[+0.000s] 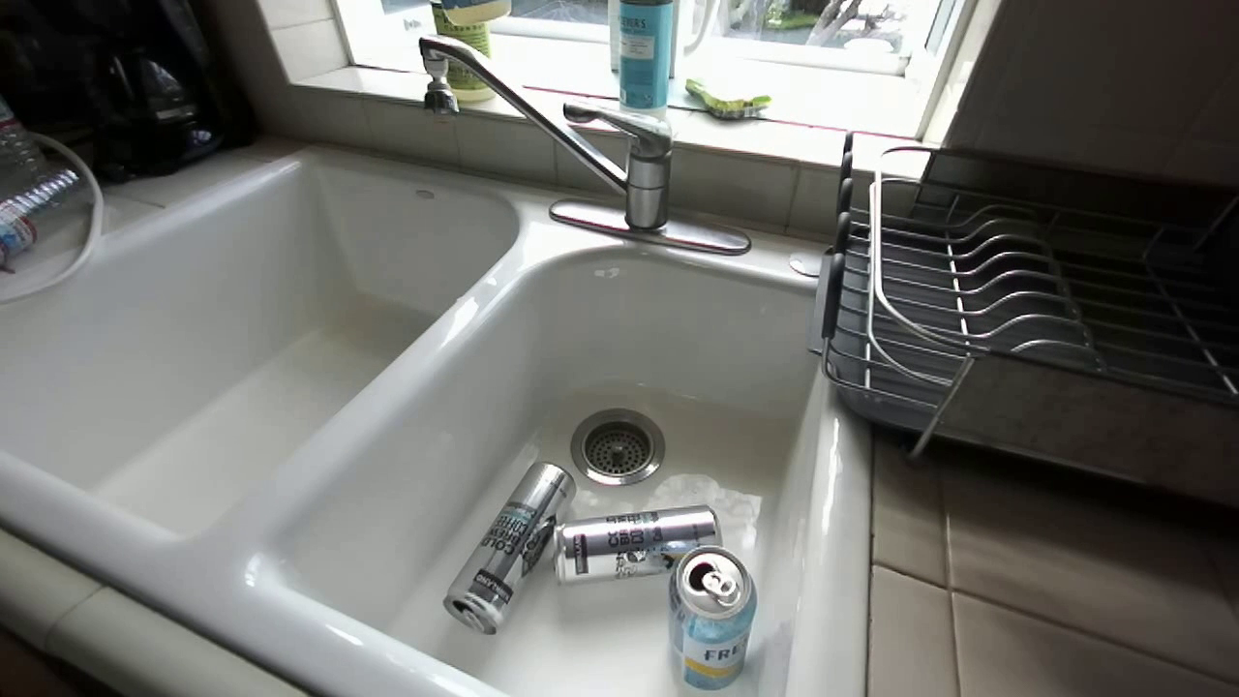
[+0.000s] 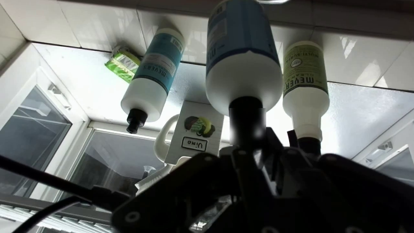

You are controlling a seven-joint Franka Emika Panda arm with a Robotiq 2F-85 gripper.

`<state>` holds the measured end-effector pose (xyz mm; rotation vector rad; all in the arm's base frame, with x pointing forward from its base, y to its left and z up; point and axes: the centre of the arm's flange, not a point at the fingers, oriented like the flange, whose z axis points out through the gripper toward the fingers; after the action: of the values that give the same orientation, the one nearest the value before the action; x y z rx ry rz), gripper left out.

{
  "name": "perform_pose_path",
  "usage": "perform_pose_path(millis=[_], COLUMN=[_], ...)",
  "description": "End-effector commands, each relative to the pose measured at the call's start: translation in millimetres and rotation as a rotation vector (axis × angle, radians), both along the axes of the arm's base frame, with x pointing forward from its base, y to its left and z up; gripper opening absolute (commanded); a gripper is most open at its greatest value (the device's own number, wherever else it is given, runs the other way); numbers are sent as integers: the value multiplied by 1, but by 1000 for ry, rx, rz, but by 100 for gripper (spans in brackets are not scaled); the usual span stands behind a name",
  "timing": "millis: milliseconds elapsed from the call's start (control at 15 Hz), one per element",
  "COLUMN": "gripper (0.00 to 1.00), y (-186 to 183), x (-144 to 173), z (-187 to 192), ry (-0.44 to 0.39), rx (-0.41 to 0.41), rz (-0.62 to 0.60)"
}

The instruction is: Put the blue pump bottle in the sink on the left then press down on the top of the bottle.

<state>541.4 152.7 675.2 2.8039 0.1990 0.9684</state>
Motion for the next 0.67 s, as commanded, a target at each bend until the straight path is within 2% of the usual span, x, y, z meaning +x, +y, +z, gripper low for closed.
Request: perform_pose_path(millis=[0, 267, 600], gripper=[4, 4, 4], y=[10, 8, 7], x=[-41, -66, -89], z=[5, -8, -19], ry=[-59, -8, 35], rx=[-30, 32, 67], rz=[-46, -45, -45])
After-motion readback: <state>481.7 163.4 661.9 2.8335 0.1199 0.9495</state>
